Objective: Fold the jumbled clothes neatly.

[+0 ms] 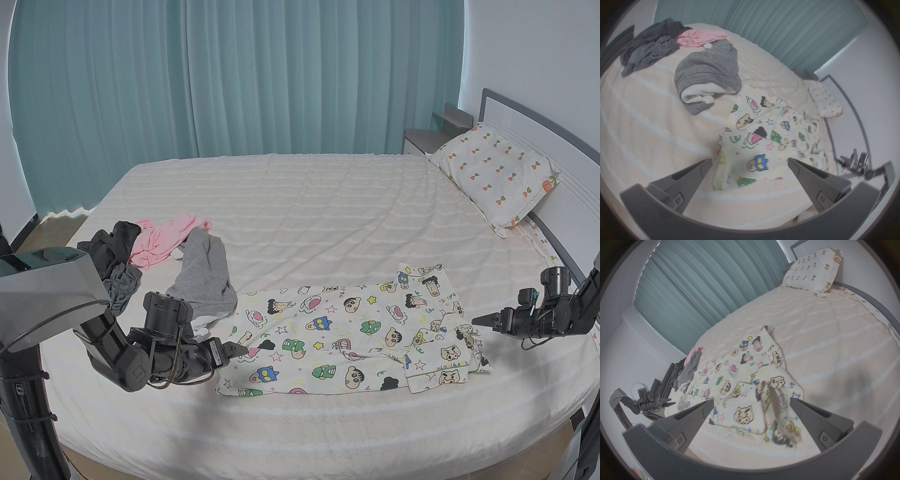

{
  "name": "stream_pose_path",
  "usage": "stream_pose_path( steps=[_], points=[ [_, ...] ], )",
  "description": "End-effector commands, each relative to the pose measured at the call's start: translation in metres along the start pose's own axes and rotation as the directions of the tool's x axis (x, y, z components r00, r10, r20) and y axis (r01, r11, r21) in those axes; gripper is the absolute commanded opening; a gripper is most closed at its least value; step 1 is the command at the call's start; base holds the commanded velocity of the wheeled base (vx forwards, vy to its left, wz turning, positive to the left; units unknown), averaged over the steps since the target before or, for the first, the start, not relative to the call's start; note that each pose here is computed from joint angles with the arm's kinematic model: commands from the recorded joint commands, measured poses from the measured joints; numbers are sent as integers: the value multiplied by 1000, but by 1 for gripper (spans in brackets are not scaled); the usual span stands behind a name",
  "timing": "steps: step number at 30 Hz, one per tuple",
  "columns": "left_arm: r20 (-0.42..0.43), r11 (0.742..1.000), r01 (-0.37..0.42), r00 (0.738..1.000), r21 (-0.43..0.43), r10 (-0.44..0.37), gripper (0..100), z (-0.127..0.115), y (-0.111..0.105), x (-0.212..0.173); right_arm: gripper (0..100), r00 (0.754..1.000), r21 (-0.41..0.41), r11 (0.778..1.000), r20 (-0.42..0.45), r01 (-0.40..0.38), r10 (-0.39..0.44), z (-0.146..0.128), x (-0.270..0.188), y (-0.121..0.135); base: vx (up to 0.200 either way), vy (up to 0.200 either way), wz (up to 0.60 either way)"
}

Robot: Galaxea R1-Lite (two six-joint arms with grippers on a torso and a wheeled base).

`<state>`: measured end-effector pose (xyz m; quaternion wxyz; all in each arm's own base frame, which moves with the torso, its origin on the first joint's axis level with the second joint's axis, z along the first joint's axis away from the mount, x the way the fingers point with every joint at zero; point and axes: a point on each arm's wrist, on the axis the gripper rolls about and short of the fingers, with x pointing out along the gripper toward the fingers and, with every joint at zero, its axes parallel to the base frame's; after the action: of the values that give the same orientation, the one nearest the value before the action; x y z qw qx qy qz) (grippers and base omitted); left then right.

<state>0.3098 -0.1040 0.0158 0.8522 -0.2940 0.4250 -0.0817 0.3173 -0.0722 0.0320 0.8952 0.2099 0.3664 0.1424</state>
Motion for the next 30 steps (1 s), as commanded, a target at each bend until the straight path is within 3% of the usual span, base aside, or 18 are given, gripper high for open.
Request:
stream_pose_path(
  steps=[1, 7, 12, 24, 30],
  points=[
    [60, 986, 139, 989, -97, -134, 100, -11, -30, -22, 100, 997, 35, 998, 60, -49, 47, -12, -37, 40, 0, 0, 0],
    [23, 974, 202, 979, -100, -201, 100, -32, -28, -24, 100, 994, 23, 998, 92, -62, 60, -23, -29, 39, 133, 0, 0],
    [57, 963, 256, 966, -83, -252, 100, -38, -27, -28, 100, 994, 17, 997, 87, -70, 68, -26, -23, 39, 80, 0, 0],
    [62, 955, 266, 964, -130, -260, 100, -40, -25, -26, 100, 996, 28, 997, 50, -72, 71, -34, -16, 38, 0, 0, 0],
    [62, 954, 269, 963, -130, -263, 100, -39, -26, -25, 100, 996, 29, 997, 45, -72, 71, -35, -15, 38, 0, -200, 0]
  ],
)
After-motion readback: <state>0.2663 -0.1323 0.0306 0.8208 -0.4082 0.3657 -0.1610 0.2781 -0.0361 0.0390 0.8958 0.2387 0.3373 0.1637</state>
